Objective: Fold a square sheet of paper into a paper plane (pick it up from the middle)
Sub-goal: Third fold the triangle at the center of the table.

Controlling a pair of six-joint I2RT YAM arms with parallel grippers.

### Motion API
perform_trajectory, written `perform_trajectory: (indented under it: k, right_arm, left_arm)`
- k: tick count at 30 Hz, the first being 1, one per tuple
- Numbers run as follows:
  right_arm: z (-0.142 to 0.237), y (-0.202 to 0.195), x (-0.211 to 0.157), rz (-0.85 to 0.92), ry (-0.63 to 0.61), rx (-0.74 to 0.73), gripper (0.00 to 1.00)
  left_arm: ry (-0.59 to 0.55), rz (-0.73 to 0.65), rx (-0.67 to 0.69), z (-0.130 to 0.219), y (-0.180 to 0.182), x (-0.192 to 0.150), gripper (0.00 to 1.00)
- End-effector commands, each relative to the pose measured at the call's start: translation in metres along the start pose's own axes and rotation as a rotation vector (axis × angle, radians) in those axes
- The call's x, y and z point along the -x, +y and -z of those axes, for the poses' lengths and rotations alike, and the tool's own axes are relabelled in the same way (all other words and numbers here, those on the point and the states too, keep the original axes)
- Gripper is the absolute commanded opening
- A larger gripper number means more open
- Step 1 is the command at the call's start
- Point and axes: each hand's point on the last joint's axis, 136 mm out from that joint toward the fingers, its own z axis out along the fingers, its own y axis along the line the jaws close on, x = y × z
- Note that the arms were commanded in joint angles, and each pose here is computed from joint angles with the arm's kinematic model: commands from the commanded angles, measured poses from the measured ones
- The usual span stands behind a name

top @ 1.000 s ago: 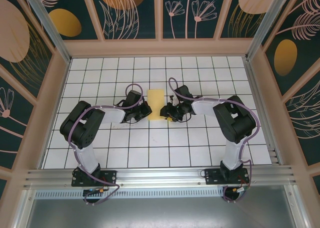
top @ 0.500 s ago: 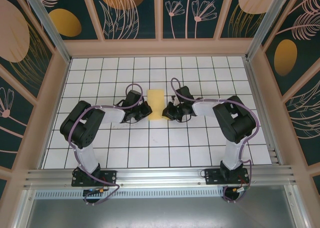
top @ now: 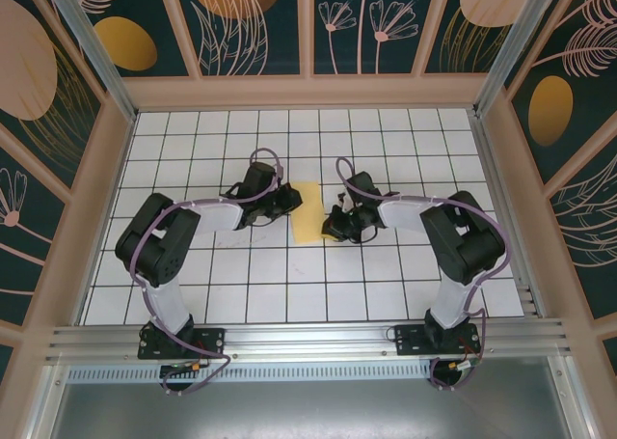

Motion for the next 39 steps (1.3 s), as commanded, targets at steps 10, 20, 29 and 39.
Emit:
perform_trajectory:
  k: [10,20,29,39]
  right_arm:
    - [0.012,0.038,0.011,0.069,-0.031,0.127,0.05]
    - [0.006,0.065,0.026,0.12,-0.041,0.18,0.06]
    - [-0.01,0.067,0.029,0.146,-0.02,0.164,0.06]
    - [-0.021,0.06,0.033,0.145,-0.021,0.138,0.06]
  left_arm:
    - [0.049,0.043,0.113,-0.017,0.045,-0.02,0.08]
    - [0.061,0.021,0.129,-0.018,0.047,-0.021,0.07]
    - [0.055,0.004,0.117,-0.015,0.039,-0.017,0.08]
    - [-0.044,-0.028,0.073,0.004,0.009,0.009,0.1]
